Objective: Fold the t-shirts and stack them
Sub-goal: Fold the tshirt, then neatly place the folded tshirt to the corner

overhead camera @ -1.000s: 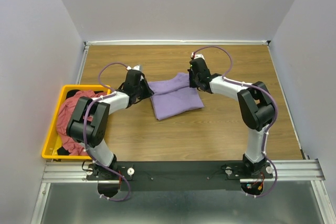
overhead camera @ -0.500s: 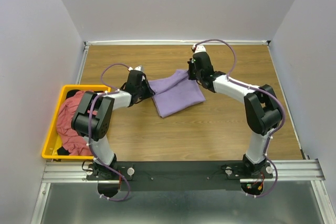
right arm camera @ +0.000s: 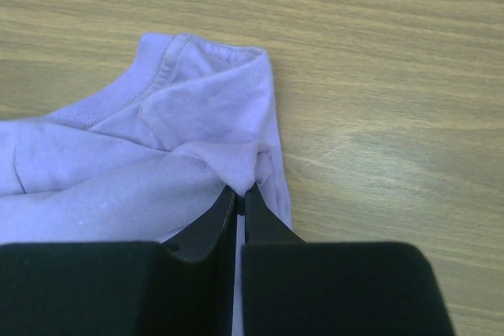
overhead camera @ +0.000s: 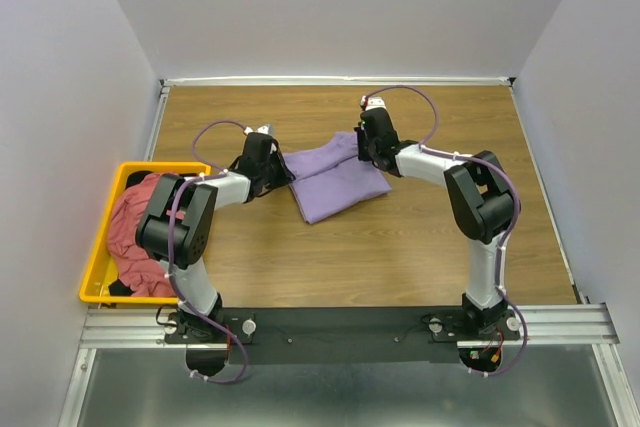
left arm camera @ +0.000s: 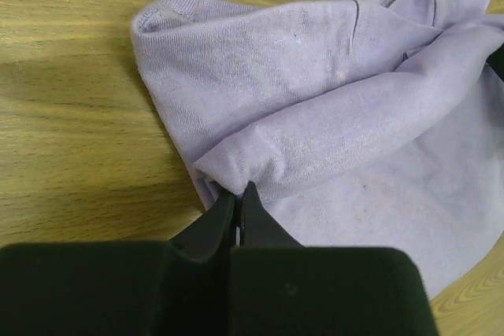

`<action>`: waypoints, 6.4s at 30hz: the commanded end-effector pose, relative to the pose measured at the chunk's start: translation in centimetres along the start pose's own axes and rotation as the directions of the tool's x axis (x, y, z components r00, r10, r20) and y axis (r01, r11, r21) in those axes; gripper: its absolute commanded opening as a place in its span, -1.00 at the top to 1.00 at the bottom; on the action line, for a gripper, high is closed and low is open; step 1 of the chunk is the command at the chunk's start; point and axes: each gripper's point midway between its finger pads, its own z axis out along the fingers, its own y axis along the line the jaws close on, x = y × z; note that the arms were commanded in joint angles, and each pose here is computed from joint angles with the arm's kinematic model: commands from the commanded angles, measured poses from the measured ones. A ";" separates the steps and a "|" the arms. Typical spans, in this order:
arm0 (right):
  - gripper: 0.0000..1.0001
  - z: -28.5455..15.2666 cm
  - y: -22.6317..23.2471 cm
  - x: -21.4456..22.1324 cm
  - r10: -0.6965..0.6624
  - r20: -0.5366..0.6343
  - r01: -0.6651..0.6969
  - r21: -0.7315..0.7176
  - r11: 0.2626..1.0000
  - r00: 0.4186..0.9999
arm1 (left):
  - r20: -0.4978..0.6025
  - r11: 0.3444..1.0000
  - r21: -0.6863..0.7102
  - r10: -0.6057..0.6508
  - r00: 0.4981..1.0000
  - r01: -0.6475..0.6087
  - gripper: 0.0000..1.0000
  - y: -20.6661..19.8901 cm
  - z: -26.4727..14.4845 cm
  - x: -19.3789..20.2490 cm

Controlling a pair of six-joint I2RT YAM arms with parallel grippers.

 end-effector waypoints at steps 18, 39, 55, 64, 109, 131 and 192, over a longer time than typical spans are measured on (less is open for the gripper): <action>0.21 -1.2 -0.3 -4.5 0.005 0.078 -0.005 0.005 1.000 0.997 | 0.118 0.998 -0.066 -0.009 0.993 0.016 0.16 0.4 -1.5 -3.1; 0.43 -4.3 4.4 -1.2 0.002 -0.074 -0.023 -0.279 0.960 0.997 | 0.088 0.991 0.058 0.115 0.989 -0.120 0.71 -5.5 -3.8 -0.3; 0.50 4.1 4.2 -2.9 -0.040 -0.049 0.025 -0.270 0.963 0.998 | 0.032 1.000 -0.017 0.022 0.999 -0.022 0.83 0.1 3.9 -4.8; 0.46 5.7 4.2 -5.6 0.095 -0.064 -0.113 -0.399 0.910 0.993 | -0.031 0.999 -0.005 -0.035 0.999 0.034 0.79 2.9 6.1 -5.1; 0.30 10.6 -0.4 -2.1 0.390 -0.403 -0.560 -0.642 0.524 0.828 | -0.094 0.997 -0.011 -0.073 0.993 0.073 0.76 4.4 7.2 -4.7; 0.07 -4.6 1.4 -6.5 0.349 -0.346 -0.488 -0.691 0.533 0.871 | 0.107 0.992 0.122 0.006 0.994 -0.019 0.21 -4.6 -1.7 -11.2; 0.16 -5.3 -0.8 6.3 0.375 -0.535 -0.651 -0.573 0.497 0.757 | -0.144 0.997 -0.050 -0.067 0.987 0.060 0.89 1.4 -3.9 5.2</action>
